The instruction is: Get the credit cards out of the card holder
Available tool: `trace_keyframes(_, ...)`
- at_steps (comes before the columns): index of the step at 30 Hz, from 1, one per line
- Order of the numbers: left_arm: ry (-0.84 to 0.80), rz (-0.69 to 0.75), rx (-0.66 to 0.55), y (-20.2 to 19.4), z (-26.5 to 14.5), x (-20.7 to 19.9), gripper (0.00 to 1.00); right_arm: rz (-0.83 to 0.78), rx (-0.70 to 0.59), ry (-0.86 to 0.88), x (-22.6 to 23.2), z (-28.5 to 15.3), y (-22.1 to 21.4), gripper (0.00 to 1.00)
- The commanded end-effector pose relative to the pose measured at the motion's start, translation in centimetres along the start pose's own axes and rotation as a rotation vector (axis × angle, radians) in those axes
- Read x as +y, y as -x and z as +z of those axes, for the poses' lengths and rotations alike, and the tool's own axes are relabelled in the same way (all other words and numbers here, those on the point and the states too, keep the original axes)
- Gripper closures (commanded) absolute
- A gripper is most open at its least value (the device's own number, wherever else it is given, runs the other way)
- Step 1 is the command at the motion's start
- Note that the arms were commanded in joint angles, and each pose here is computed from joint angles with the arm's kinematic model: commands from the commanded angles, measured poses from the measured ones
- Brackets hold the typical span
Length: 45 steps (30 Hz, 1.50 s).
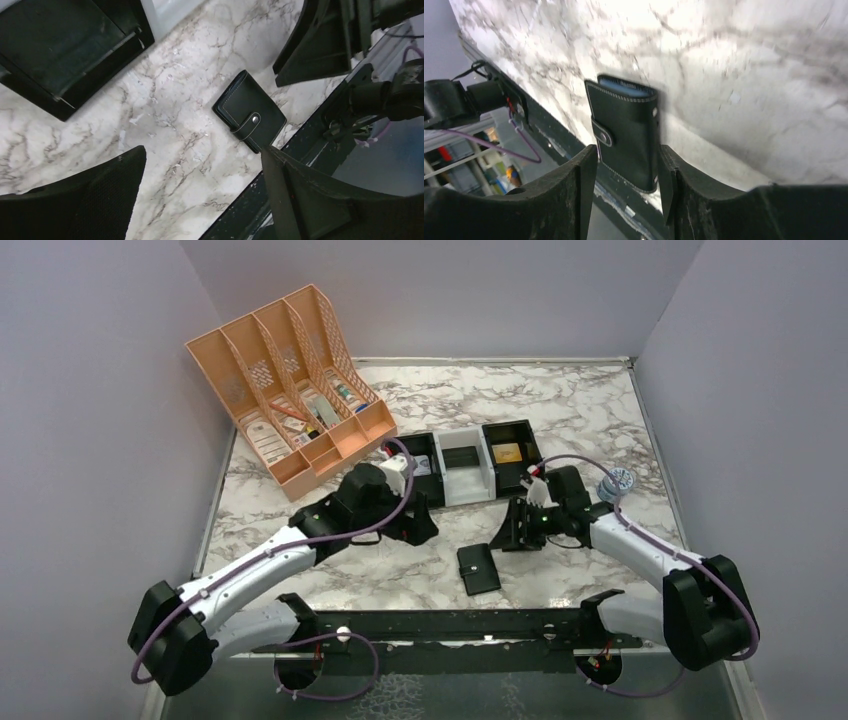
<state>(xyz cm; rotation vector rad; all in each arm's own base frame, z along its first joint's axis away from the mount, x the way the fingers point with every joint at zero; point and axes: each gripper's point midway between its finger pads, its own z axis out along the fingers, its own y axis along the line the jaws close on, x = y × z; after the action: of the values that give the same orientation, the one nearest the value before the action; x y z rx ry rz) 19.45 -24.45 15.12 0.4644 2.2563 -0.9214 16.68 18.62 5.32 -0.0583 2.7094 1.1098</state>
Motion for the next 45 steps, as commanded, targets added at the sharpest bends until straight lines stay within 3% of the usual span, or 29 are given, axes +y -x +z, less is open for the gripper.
trace_keyframes(1, 0.13, -0.052, -0.01, -1.1, 2.9, -0.5, 0.15, -0.098, -0.099, -0.048, -0.3, 0.3, 3.3, 0.52)
trace_keyframes(7, 0.212, -0.031, 0.037, -3.8, 6.5, -3.5, 0.24, -0.071, -0.096, -0.069, -1.8, 1.1, 2.2, 0.61)
trace_keyframes(18, 0.242, 0.011, 0.109, -6.3, 11.1, -7.9, 0.24, 0.007, -0.057, 0.005, -1.7, 1.7, -0.3, 0.61)
trace_keyframes(25, 0.358, 0.05, 0.199, -9.2, 11.9, -7.3, 0.24, 0.046, -0.027, 0.024, -2.1, 2.2, -1.7, 0.62)
trace_keyframes(45, 0.485, 0.183, 0.256, -10.6, 13.9, -5.3, 0.24, 0.058, 0.015, 0.075, -1.9, 2.5, -2.8, 0.63)
